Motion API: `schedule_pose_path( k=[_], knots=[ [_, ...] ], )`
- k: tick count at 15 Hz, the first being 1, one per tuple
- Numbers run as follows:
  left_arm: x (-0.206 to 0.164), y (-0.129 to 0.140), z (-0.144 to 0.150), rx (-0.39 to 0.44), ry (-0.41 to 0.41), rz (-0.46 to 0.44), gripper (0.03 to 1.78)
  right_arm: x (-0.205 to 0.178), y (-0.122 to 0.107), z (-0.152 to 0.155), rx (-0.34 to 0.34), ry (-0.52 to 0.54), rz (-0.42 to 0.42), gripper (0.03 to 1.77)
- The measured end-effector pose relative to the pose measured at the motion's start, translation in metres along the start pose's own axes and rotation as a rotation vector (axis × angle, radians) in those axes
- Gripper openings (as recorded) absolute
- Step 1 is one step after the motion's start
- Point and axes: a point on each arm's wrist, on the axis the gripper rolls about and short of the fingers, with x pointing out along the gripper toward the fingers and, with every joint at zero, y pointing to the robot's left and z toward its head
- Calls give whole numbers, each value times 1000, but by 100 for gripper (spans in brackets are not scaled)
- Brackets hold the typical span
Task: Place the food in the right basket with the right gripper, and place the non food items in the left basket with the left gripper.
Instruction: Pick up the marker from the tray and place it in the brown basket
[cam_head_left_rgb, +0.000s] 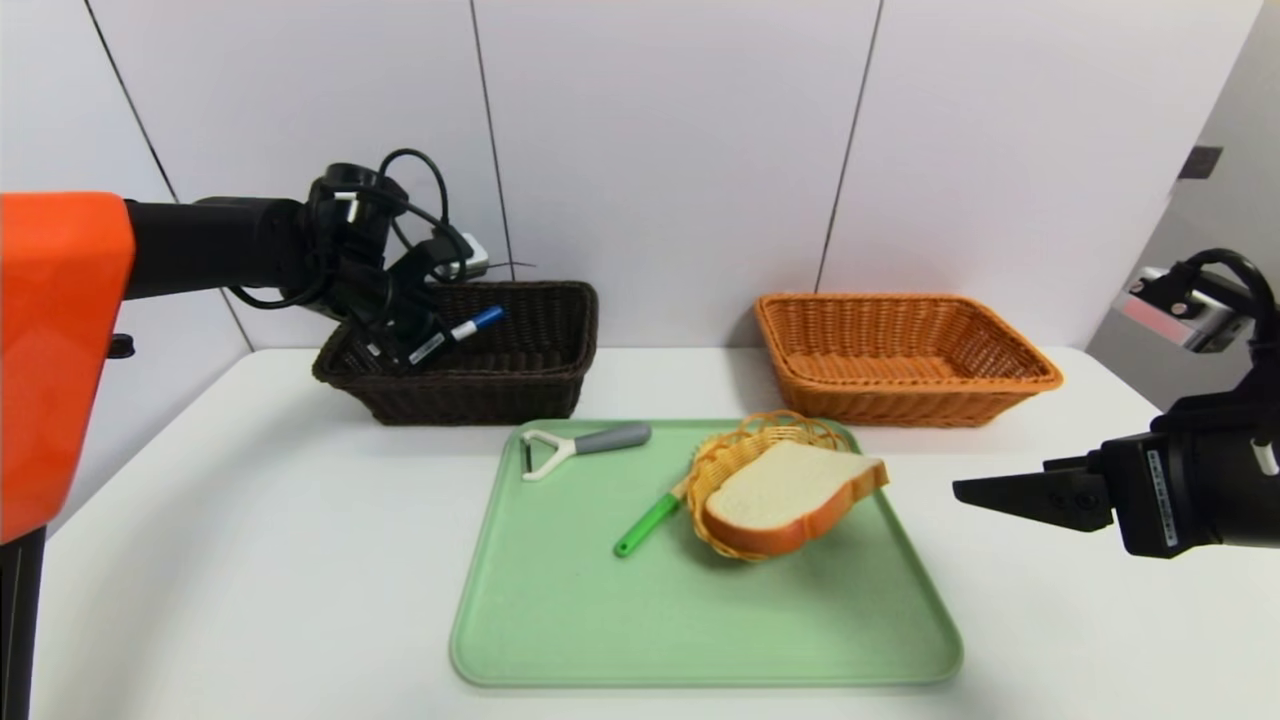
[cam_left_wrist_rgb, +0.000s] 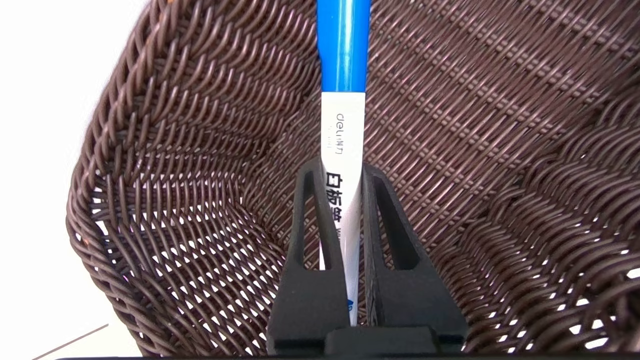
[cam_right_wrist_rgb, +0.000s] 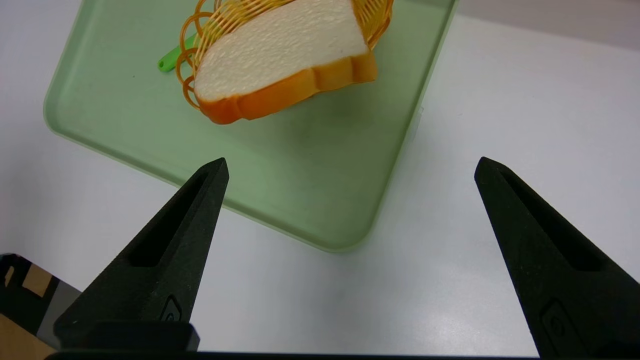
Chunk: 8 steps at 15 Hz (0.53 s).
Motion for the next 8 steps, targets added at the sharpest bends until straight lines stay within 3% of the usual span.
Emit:
schedule_pose_path(
  k=[1, 5, 8],
  knots=[
    [0, 0, 0, -3, 0, 0, 15, 0, 0, 0, 0, 0, 0, 170],
    [-2, 1, 0, -33, -2, 4, 76, 0, 0, 0, 0, -1, 1, 170],
    [-9, 5, 6, -68, -26, 24, 106, 0, 1, 0, -2, -1, 3, 170]
  ],
)
